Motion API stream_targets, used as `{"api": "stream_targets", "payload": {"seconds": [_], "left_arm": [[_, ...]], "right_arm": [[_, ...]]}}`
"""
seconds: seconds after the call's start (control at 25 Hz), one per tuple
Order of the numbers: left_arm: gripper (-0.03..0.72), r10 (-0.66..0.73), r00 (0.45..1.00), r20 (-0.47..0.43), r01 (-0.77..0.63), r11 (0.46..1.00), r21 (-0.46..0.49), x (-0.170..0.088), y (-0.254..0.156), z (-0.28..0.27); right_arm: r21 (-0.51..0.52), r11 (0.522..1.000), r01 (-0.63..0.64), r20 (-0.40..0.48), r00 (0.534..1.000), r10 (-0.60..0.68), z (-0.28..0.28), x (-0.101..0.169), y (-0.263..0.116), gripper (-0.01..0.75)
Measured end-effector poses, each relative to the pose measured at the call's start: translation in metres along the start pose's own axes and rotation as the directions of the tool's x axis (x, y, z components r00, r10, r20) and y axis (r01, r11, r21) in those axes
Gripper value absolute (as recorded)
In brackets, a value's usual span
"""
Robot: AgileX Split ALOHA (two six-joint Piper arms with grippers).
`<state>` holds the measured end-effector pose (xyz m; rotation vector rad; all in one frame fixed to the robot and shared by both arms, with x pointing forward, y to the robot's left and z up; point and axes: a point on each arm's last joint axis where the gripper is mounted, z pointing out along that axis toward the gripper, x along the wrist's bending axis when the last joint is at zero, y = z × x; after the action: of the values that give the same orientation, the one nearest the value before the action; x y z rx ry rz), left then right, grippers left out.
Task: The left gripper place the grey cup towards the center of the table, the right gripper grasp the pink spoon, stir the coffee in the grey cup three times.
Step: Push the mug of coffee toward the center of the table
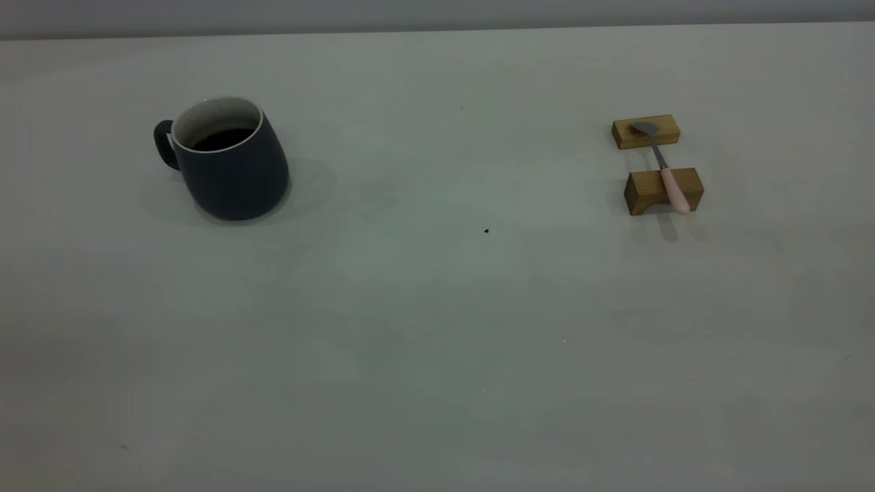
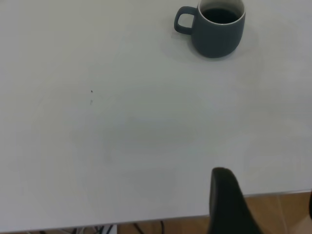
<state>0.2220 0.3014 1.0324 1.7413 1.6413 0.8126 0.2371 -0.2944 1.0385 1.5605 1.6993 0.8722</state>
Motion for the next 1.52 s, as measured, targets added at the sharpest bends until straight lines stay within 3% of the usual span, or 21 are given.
{"api": "stream_targets", "payload": {"seconds": [0.16, 0.36, 0.68, 0.96, 1.2, 1.4, 1.52], "left_arm": [[0.469, -0.040, 0.999, -0.001, 0.040, 0.999, 0.026, 0.000, 0.005, 0.001], [0.469, -0.041, 0.999, -0.001, 0.040, 0.987, 0.156, 0.002, 0.049, 0.011], [0.488, 0.181, 0.982, 0.053, -0.188, 0.926, 0.328, 0.008, 0.144, 0.098], [0.659, 0.414, 0.871, 0.263, -0.491, 0.735, 0.467, 0.011, 0.197, 0.217], [0.668, 0.516, 0.712, 0.476, -0.702, 0.543, 0.460, 0.010, 0.209, 0.318], [0.666, 0.527, 0.619, 0.582, -0.785, 0.438, 0.438, 0.010, 0.198, 0.380], [0.662, 0.567, 0.504, 0.652, -0.863, 0.352, 0.362, 0.009, 0.185, 0.408]], "right_arm": [[0.000, 1.000, 0.000, 0.000, 1.000, 0.000, 0.000, 0.000, 0.000, 0.587], [0.000, 1.000, 0.000, 0.000, 1.000, 0.000, 0.000, 0.000, 0.000, 0.586], [0.000, 1.000, 0.000, 0.000, 1.000, 0.000, 0.000, 0.000, 0.000, 0.586], [-0.001, 1.000, 0.000, 0.000, 1.000, 0.000, 0.000, 0.000, 0.000, 0.586], [-0.001, 1.000, 0.000, 0.000, 1.000, 0.000, 0.000, 0.000, 0.000, 0.586], [-0.002, 1.000, 0.000, 0.000, 1.000, 0.000, 0.000, 0.000, 0.000, 0.586], [-0.002, 1.000, 0.000, 0.000, 1.000, 0.000, 0.000, 0.000, 0.000, 0.586]]}}
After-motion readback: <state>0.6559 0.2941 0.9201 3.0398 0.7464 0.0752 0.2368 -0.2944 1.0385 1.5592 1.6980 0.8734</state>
